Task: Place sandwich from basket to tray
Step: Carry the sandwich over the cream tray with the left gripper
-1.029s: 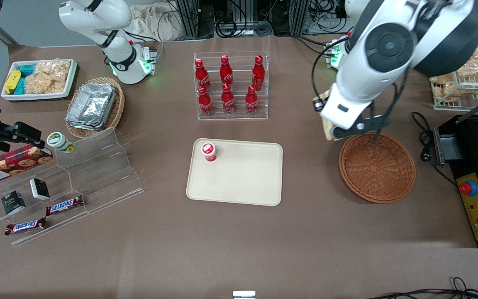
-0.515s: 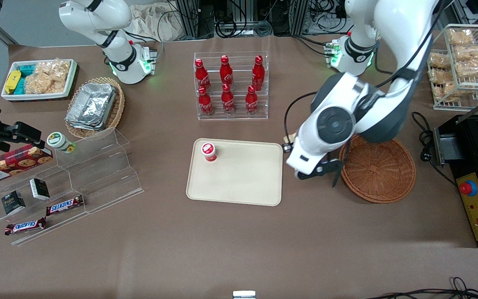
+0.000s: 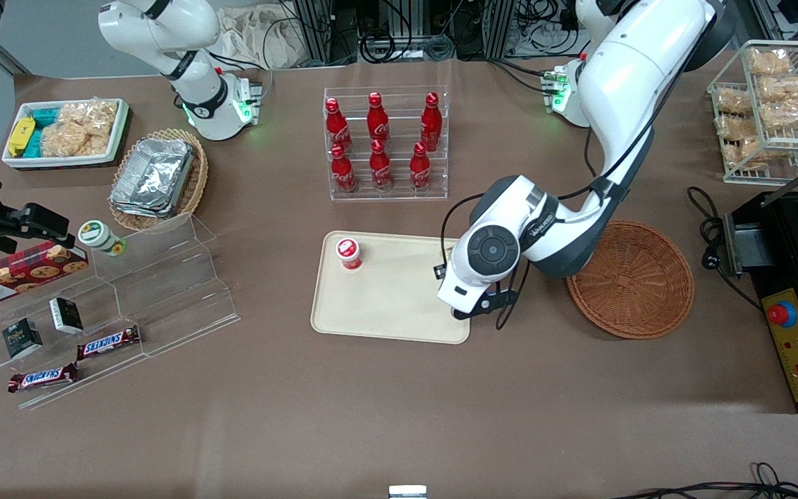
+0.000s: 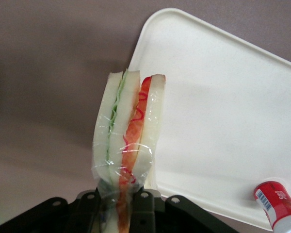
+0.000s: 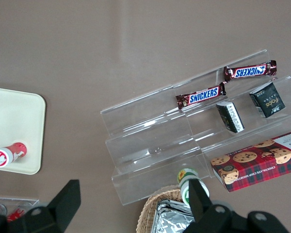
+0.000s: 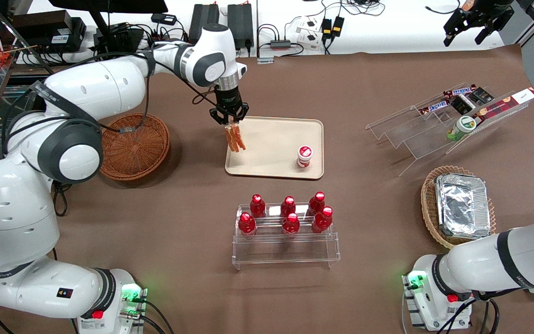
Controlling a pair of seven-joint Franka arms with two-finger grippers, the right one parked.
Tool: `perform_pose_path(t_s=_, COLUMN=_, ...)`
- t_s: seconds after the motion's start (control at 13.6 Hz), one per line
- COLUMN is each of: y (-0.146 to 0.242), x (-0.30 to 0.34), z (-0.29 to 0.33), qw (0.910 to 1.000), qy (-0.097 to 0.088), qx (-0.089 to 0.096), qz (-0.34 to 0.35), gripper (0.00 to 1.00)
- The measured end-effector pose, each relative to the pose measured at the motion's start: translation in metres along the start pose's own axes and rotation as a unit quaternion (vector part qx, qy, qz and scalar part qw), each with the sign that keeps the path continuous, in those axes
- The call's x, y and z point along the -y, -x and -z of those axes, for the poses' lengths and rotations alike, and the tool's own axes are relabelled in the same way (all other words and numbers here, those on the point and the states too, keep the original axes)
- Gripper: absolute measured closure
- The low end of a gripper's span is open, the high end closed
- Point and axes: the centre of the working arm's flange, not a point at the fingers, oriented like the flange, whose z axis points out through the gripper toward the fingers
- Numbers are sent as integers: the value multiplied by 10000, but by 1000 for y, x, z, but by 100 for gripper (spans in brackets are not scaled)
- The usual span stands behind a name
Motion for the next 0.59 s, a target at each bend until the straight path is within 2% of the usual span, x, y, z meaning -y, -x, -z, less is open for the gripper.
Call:
perform_pose_path(t_s=0.15, y=-3, x=-7, z=-15, qw=10000, qy=74, qx=-48, qz=30, gripper=77)
perform_pose_path(t_s=0.37, y=-4, x=-17, z=-45, qw=9997, qy=-11, qx=-203, qz=103, gripper=77)
perform_pose_path(t_s=0.59, y=-2, x=-24, z=-65, qw=9997, qy=-63, qx=-239, qz=68, gripper=75)
